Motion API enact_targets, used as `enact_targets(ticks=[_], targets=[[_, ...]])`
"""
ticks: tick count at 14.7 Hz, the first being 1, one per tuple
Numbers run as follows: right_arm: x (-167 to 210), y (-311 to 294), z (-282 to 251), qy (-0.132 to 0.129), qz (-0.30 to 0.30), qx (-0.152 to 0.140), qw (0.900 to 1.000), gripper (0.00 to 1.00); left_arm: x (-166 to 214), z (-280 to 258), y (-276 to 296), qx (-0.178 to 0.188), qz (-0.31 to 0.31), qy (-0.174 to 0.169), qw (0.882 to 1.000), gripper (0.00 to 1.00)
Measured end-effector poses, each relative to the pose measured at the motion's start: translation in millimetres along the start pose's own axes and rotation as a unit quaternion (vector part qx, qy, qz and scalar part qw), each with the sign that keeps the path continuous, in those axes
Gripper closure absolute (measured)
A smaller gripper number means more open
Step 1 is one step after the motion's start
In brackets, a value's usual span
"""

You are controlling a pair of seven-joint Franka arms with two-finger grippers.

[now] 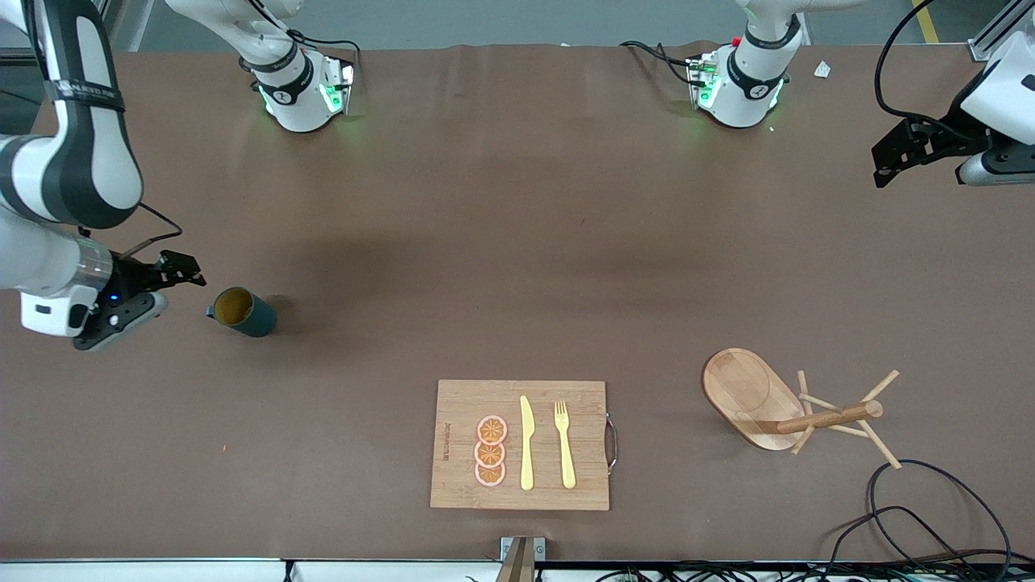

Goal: Transfer cup from left to right arm and place

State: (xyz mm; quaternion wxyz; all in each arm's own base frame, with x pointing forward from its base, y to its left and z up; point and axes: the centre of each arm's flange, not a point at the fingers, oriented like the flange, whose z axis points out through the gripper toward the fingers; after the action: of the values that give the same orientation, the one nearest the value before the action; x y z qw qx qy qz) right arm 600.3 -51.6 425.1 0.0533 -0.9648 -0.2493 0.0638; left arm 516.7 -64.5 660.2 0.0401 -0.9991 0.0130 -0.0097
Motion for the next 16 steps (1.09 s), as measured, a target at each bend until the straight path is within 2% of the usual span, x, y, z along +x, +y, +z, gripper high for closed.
enact_targets(ticks=[2,5,11,16], targets=[[-2,-1,-30,-0.012,0.062,-0.003,0.998,0.0,0,1,2,0.0,0.002,-0.001,1.0,0.0],[-8,-3,-73,-0.028,0.145,-0.016,0.989,0.0,-1,1,4,-0.006,0.003,-0.005,1.0,0.0],[-26,-3,-142,-0.03,0.2,-0.034,0.979,0.0,-2,3,5,-0.01,0.003,-0.011,1.0,0.0],[-26,-9,-160,-0.021,0.211,-0.041,0.976,0.0,-3,4,7,-0.018,0.004,-0.016,1.0,0.0]])
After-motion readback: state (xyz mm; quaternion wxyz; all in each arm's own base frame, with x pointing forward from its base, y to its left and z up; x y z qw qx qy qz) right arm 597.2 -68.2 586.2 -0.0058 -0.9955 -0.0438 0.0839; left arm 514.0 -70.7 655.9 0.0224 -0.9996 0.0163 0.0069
